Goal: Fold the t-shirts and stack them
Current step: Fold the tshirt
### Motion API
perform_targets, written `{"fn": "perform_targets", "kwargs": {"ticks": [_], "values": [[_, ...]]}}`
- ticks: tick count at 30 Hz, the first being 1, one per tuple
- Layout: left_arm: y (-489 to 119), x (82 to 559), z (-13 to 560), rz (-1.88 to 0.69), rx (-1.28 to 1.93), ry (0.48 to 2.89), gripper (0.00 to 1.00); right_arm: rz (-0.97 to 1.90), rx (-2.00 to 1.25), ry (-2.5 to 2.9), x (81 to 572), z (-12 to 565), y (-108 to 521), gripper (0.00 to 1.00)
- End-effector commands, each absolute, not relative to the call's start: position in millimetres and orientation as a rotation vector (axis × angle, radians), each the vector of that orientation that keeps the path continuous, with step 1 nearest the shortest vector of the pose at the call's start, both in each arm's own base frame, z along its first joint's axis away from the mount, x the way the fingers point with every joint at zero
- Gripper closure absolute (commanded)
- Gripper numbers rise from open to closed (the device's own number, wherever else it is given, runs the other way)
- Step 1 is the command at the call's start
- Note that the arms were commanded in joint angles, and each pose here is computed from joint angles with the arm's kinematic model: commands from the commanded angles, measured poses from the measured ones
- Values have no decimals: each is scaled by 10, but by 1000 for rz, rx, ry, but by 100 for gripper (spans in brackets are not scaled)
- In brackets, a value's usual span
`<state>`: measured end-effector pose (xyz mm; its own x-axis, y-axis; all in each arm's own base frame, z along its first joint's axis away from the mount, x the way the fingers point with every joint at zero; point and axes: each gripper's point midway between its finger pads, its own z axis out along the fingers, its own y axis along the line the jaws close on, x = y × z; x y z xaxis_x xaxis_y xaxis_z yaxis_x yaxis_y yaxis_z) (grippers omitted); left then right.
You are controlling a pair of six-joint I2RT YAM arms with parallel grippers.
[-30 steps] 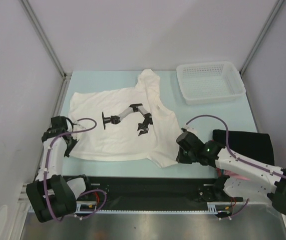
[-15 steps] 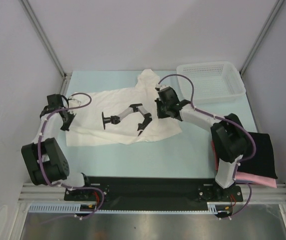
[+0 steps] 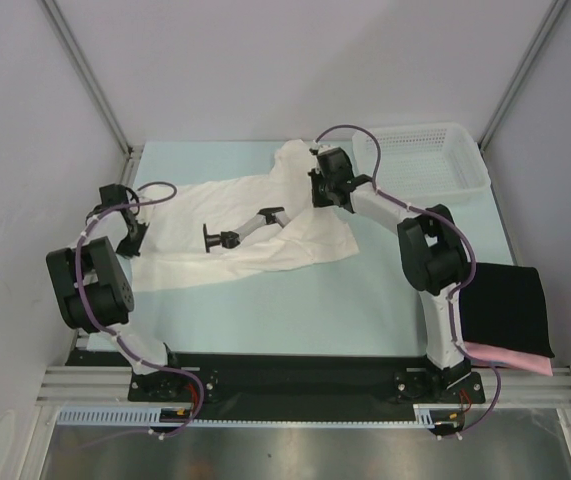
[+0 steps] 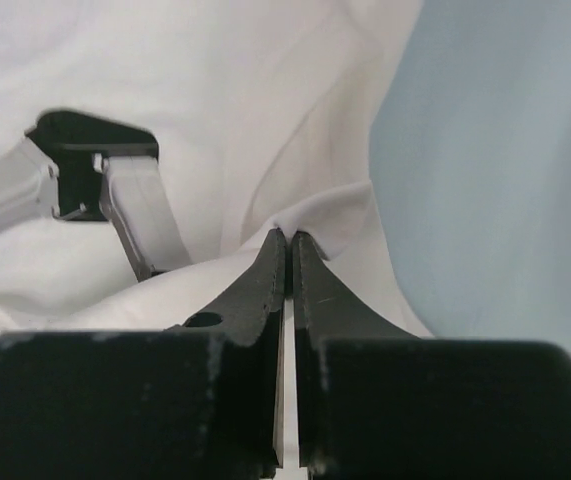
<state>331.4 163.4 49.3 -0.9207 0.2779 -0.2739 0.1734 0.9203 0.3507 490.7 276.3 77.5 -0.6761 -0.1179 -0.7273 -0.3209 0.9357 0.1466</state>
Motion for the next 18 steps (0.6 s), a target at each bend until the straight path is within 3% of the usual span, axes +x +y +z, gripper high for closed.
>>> {"fn": "perform_targets", "kwargs": {"ticks": [1, 5, 6, 7, 8, 9, 13, 15, 17, 18], "values": [[1792, 3474, 638, 519, 230, 2704, 100, 385, -327, 2175, 5217, 1179, 2941, 100], [1827, 3470, 582, 535, 216, 2724, 100, 366, -346, 2213, 5248, 1040, 2945, 97], [1844, 3479, 590, 546, 213, 2723, 87, 351, -341, 2224, 5250, 1007, 2917, 87], [1879, 3460, 577, 570, 199, 2734, 67, 339, -340, 2237, 5235, 1015, 2885, 71], [1900, 3464, 583, 589, 189, 2735, 47, 304, -317, 2240, 5257, 1052, 2817, 49], [1921, 3471, 626, 606, 181, 2726, 32, 283, -295, 2230, 5250, 1183, 2759, 43], [1857, 3452, 1171, 627, 194, 2569, 28, 217, -223, 2259, 4954, 1493, 2412, 39], [1608, 3372, 1193, 500, 293, 2524, 28, 178, -200, 2338, 4666, 1276, 2225, 41], [1367, 3190, 1254, 446, 510, 2484, 32, 172, -149, 2393, 4417, 1230, 2079, 42], [1215, 2970, 979, 392, 615, 2526, 39, 143, -130, 2466, 4231, 1002, 1947, 43]]}}
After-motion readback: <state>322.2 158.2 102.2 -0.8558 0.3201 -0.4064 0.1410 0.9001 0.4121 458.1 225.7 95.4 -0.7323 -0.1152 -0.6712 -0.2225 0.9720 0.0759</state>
